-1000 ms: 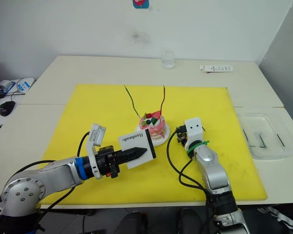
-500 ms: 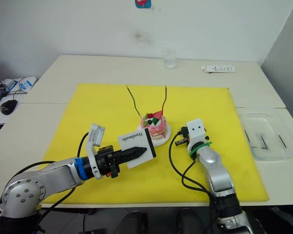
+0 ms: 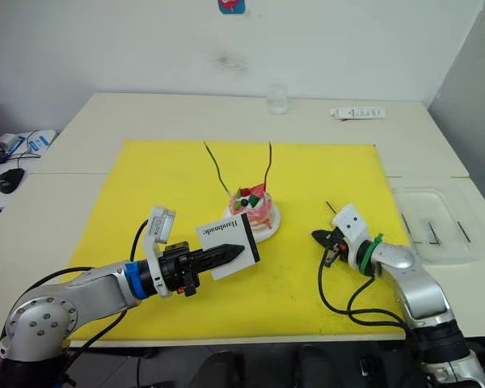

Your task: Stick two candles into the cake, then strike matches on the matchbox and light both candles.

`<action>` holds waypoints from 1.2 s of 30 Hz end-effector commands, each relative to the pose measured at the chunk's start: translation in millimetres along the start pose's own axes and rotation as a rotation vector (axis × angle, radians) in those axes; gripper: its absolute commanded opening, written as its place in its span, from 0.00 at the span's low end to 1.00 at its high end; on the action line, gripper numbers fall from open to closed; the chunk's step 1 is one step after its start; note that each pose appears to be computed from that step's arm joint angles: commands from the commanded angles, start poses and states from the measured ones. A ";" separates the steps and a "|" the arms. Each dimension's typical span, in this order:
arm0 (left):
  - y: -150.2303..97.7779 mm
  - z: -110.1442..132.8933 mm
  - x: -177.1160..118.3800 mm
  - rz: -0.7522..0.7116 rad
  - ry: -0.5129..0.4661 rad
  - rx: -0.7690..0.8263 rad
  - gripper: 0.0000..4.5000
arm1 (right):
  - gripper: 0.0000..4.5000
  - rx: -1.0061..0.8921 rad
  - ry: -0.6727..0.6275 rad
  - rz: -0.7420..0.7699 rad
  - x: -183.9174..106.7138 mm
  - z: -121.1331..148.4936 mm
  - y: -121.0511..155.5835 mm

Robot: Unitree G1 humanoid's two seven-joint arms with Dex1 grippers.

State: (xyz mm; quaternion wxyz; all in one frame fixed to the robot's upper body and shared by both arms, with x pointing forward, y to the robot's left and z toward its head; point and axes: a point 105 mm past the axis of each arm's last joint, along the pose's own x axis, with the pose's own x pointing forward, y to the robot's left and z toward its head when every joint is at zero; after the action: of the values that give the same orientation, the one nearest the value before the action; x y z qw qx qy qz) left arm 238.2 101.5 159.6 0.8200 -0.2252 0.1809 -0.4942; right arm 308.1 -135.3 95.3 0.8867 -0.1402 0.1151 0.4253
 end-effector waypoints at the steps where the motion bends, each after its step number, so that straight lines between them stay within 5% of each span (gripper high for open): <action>1: -9.8 2.8 -0.1 -0.037 -0.010 0.033 0.00 | 0.01 -0.025 -0.030 0.042 -9.0 5.2 3.0; 36: -9.7 4.0 3.5 -0.048 -0.010 0.043 0.00 | 0.01 -0.035 -0.040 0.011 -10.0 -4.1 -1.2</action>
State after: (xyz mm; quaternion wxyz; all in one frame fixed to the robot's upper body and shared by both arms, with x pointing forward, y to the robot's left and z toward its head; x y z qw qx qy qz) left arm 237.2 98.6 158.5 0.8156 -0.2211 0.1821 -0.5028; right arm 302.0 -143.0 89.8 0.8822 -0.1435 0.1012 0.4369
